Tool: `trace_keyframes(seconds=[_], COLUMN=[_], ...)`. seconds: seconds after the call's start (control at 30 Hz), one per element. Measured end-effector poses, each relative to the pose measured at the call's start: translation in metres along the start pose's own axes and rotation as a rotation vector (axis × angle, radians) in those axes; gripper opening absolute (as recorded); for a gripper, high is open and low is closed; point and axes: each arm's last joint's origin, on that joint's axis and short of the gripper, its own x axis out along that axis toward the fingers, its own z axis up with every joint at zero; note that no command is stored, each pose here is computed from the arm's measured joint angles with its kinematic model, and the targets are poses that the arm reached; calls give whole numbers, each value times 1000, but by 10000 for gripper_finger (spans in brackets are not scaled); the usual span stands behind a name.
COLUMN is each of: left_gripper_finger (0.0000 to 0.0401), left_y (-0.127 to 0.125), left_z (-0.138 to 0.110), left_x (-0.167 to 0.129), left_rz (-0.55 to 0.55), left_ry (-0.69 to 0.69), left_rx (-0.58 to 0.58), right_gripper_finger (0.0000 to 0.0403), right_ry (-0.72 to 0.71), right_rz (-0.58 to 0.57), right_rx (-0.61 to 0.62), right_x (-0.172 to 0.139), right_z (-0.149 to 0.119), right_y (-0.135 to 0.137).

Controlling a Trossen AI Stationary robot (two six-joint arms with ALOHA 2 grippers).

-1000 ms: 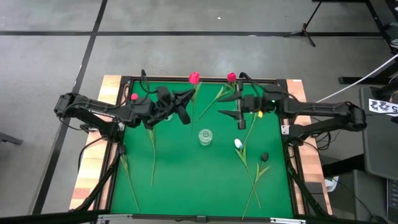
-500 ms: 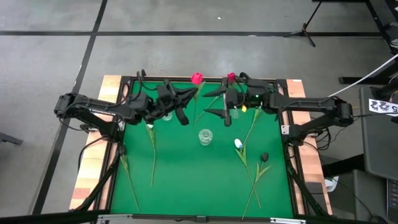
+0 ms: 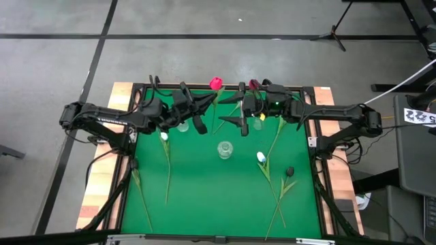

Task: Sort flowers into vase by color
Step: Put the right red tulip into the right transparent vase

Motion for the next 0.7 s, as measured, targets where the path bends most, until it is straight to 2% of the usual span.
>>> trace_keyframes(seconds=[0.13,0.37,0.7], left_gripper_finger=[15,15,15], left_y=[1,2,2], left_z=[2,2,2], left_x=[1,2,2], left_rz=[-45,-47,-48], left_ry=[-25,-24,-29], left_rx=[-7,-26,-26], right_gripper_finger=[250,250,248], right_ry=[12,20,-29], right_rz=[-7,-56,-66], right_rx=[4,9,-1], right_x=[2,5,6], right_z=[-3,-6,-2], right_y=[0,-2,-3])
